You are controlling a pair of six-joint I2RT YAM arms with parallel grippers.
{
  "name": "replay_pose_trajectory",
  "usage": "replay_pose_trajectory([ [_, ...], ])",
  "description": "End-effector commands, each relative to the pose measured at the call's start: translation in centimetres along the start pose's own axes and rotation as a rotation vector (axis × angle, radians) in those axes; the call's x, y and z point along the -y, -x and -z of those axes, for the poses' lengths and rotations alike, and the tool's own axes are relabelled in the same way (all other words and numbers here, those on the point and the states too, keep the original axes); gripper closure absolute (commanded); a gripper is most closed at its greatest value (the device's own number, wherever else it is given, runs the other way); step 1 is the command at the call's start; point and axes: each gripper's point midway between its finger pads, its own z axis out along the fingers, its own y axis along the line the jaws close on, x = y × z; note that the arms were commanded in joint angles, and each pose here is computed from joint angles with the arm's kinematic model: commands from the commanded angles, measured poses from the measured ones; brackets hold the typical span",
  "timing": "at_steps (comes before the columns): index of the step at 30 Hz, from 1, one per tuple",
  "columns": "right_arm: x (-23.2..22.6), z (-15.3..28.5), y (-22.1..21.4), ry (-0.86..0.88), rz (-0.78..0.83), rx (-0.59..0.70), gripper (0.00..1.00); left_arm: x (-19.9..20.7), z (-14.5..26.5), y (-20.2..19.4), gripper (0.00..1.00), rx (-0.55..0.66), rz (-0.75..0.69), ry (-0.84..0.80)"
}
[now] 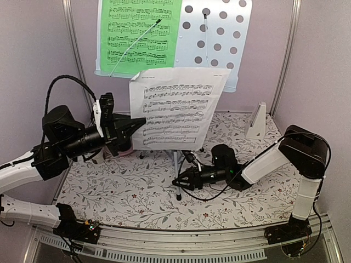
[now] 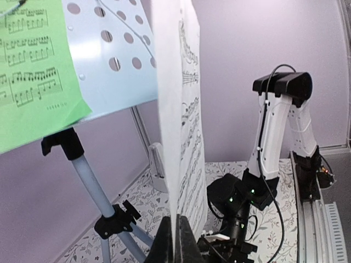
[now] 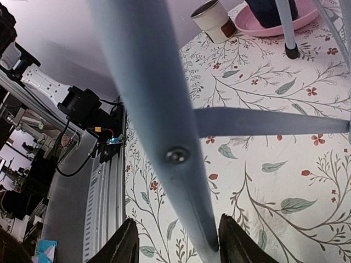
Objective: Set up the instrument practice props
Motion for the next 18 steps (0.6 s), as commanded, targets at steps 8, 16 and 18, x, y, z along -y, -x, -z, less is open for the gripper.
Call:
replay_pose_trajectory([
  [8, -5.0, 6.3, 7.5, -0.150, 0.147, 0.195, 0.36, -2.8, 0.4, 10.5, 1.00, 0.258, 0.108, 0.085],
  [16, -9.4, 13.8, 15.2, -0.397, 0.225, 0.315, 0.36, -9.2, 0.6, 13.8, 1.00, 0.229, 0.227, 0.354],
  [18, -11.3, 15.4, 17.0, -0.407, 0.239, 0.346, 0.37, -10.3, 0.6, 14.4, 1.00, 0.228, 0.264, 0.383],
])
